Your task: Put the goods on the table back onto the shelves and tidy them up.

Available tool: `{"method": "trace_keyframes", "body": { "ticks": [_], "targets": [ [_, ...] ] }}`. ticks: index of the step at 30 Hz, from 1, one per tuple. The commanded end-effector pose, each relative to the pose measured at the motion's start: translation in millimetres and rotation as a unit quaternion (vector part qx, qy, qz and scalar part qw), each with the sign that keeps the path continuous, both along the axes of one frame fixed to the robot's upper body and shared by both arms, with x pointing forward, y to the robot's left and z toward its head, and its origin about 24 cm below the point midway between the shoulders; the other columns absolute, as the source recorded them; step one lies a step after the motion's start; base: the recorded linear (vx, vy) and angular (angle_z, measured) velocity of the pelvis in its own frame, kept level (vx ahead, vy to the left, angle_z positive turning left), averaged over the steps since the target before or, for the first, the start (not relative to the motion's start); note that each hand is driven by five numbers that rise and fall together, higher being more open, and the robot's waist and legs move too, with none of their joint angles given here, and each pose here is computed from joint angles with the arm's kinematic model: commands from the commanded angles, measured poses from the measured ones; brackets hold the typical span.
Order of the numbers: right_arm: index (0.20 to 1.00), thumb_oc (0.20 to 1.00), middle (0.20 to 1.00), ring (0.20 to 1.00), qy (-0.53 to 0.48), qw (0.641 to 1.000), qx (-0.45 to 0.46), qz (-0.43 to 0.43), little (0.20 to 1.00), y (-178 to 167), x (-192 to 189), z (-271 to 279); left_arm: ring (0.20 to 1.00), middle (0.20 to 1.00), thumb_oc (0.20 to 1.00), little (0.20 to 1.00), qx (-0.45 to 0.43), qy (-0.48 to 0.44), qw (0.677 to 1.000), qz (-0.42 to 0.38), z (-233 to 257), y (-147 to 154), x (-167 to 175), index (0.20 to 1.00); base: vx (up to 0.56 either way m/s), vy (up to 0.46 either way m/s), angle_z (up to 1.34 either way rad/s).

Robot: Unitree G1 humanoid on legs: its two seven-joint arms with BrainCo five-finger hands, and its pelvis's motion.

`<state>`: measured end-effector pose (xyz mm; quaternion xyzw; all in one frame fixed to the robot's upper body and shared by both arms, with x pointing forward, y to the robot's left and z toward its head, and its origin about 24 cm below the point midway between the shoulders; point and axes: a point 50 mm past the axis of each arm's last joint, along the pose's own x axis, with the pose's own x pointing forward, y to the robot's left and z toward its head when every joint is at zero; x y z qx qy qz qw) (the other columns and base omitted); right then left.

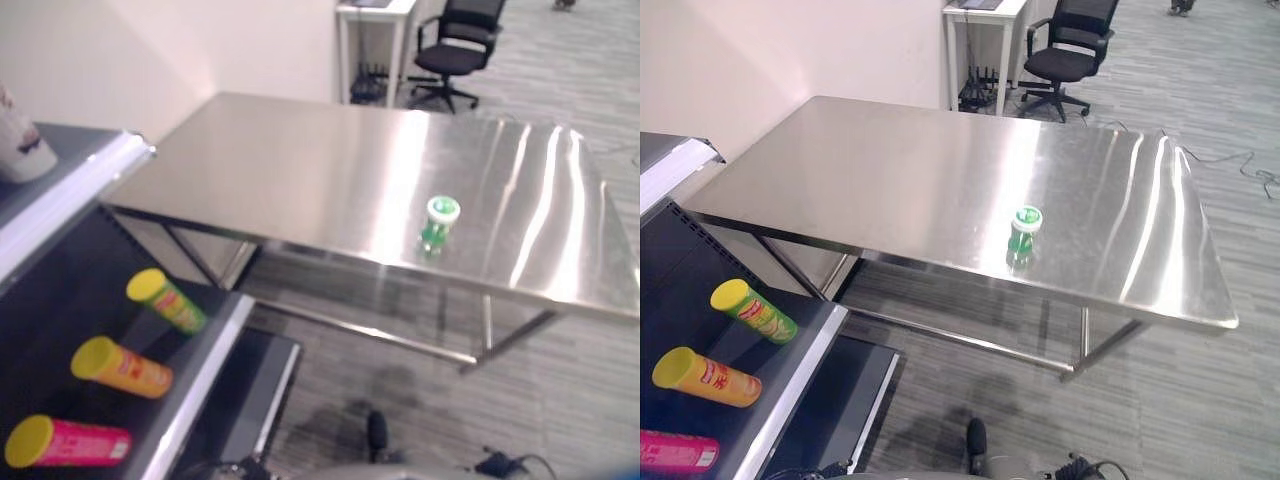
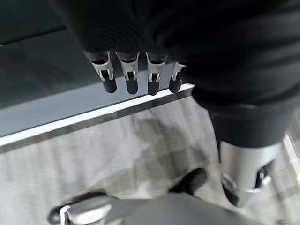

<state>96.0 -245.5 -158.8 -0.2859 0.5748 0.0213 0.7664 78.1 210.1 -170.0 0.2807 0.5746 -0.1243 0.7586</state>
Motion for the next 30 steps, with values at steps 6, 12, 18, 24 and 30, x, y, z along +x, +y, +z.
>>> {"method": "trace_keyframes", "body": {
  "ticks": [6,12,18,24,30],
  "targets": [
    [1.000,1.000,1.000,1.000,-0.016,0.998,-0.048,0.041,1.000,-17.0,7.4,7.5,1.000,1.000,1.000,1.000,0.013,-0.055,0.998,0.036,6.6,7.7,20.7,1.000,0.15,-0.015,0.12],
    [1.000,1.000,1.000,1.000,0.024,0.999,-0.043,0.024,1.000,-12.4,-20.7,-0.5,1.000,1.000,1.000,1.000,0.022,-0.017,1.000,0.005,1.1,4.3,0.2,1.000,0.17,0.077,-0.44],
    [1.000,1.000,1.000,1.000,0.032,0.999,-0.031,-0.021,1.000,-11.1,-34.6,-3.2,1.000,1.000,1.000,1.000,0.021,-0.009,1.000,0.001,0.7,5.2,-2.4,1.000,0.05,0.040,-0.10],
    [1.000,1.000,1.000,1.000,0.033,0.965,-0.044,-0.256,1.000,-38.0,-81.8,1.2,1.000,1.000,1.000,1.000,0.021,0.006,1.000,-0.016,-0.6,3.7,-7.4,1.000,0.03,0.031,-0.03],
    [1.000,1.000,1.000,1.000,-0.022,0.810,-0.138,-0.569,1.000,-116.8,-154.4,46.5,1.000,1.000,1.000,1.000,0.016,0.033,0.999,-0.033,-1.7,5.8,-14.5,1.000,0.03,0.013,-0.24]
  ]
}}
